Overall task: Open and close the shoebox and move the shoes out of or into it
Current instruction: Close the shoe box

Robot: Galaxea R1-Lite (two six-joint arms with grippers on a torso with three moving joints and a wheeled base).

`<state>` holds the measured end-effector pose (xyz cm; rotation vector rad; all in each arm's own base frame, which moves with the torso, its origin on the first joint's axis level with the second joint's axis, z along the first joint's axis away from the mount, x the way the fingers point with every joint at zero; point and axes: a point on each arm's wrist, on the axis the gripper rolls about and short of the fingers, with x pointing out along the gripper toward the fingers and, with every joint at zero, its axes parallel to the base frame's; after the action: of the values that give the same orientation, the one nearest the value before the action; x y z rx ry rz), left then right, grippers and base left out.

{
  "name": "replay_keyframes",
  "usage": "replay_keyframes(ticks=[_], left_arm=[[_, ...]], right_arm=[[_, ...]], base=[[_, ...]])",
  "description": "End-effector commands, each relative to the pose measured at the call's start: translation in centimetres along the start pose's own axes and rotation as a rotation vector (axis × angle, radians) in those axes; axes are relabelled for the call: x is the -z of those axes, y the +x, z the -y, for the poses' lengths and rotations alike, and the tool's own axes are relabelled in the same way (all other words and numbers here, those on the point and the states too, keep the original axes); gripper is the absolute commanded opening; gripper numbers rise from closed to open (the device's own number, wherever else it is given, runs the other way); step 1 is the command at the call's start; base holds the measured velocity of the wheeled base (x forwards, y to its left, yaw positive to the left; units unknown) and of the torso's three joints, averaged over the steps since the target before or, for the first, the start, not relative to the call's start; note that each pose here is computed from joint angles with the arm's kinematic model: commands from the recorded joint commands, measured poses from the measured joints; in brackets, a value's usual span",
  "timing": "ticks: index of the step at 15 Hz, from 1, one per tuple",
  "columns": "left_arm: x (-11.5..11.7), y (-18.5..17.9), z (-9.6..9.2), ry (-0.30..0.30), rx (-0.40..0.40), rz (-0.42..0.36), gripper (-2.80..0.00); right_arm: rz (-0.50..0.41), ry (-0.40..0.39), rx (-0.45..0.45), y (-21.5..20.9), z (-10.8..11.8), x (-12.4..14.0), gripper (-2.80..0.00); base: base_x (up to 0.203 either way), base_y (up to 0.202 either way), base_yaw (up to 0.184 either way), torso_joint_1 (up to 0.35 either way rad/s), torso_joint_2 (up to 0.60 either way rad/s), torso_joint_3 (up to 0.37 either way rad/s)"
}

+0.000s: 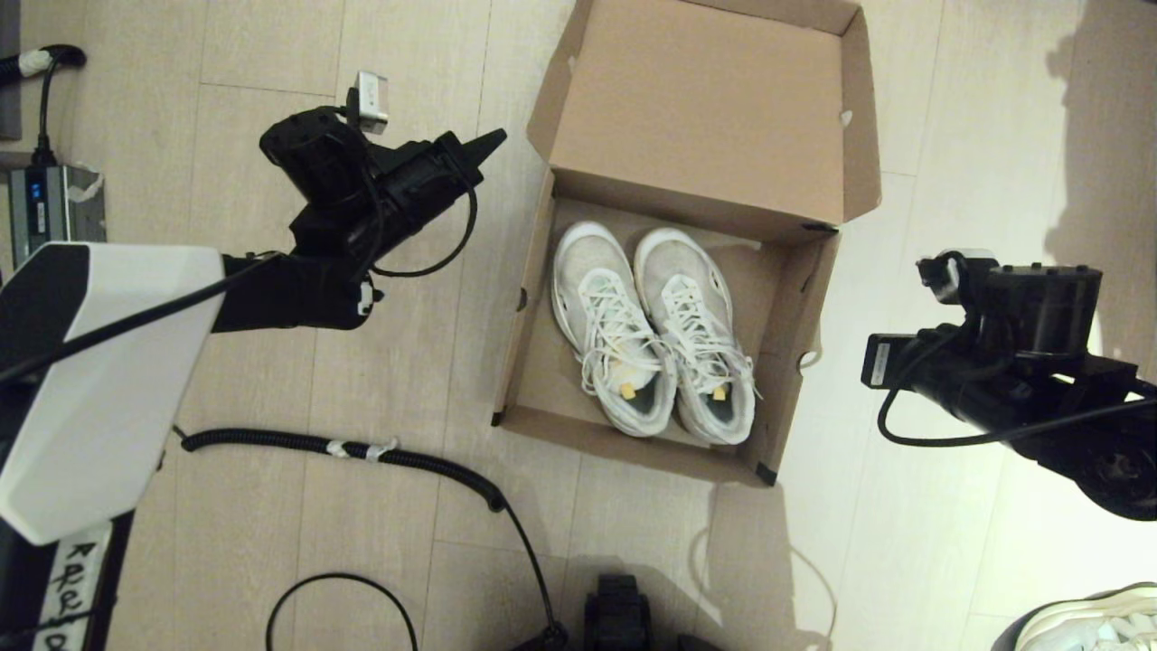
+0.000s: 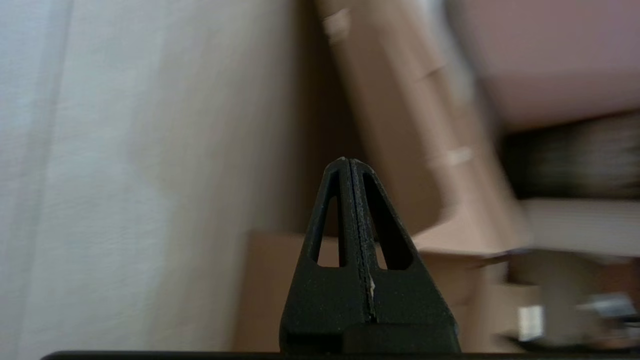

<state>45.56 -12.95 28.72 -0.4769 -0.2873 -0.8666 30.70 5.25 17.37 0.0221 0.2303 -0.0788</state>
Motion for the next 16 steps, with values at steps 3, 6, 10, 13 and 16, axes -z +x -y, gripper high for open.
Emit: replay_keyframes(ticks=[3, 6, 10, 13, 16], left_arm=[[1.0, 0.1, -0.3, -0.126, 0.103, 0.013, -2.8], [2.9, 0.4, -0.7, -0.154, 0.142, -0.048, -2.8], [5.0, 0.9, -0.5, -0.177, 0.152, -0.076, -2.8], [5.5, 1.1, -0.5, -0.183, 0.159, -0.088, -2.8], [5.3, 1.0, -0.4, -0.176, 0.161, -0.08, -2.8]], right_arm=[[-0.039, -0.008, 0.009, 0.7, 0.1, 1.2, -2.8], [-0.036, -0.007, 0.009, 0.4, 0.2, 1.2, -2.8], [-0.017, -0.002, 0.007, -0.3, 0.3, 0.6, -2.8], [-0.019, -0.003, 0.008, -0.7, 0.4, 0.6, -2.8], [-0.022, -0.004, 0.007, -0.4, 0.4, 0.5, -2.8]], base=[[0.0, 0.0, 0.0, 0.0, 0.0, 0.0], [0.0, 0.0, 0.0, 0.0, 0.0, 0.0], [0.0, 0.0, 0.0, 0.0, 0.0, 0.0], [0.0, 0.0, 0.0, 0.0, 0.0, 0.0], [0.0, 0.0, 0.0, 0.0, 0.0, 0.0]])
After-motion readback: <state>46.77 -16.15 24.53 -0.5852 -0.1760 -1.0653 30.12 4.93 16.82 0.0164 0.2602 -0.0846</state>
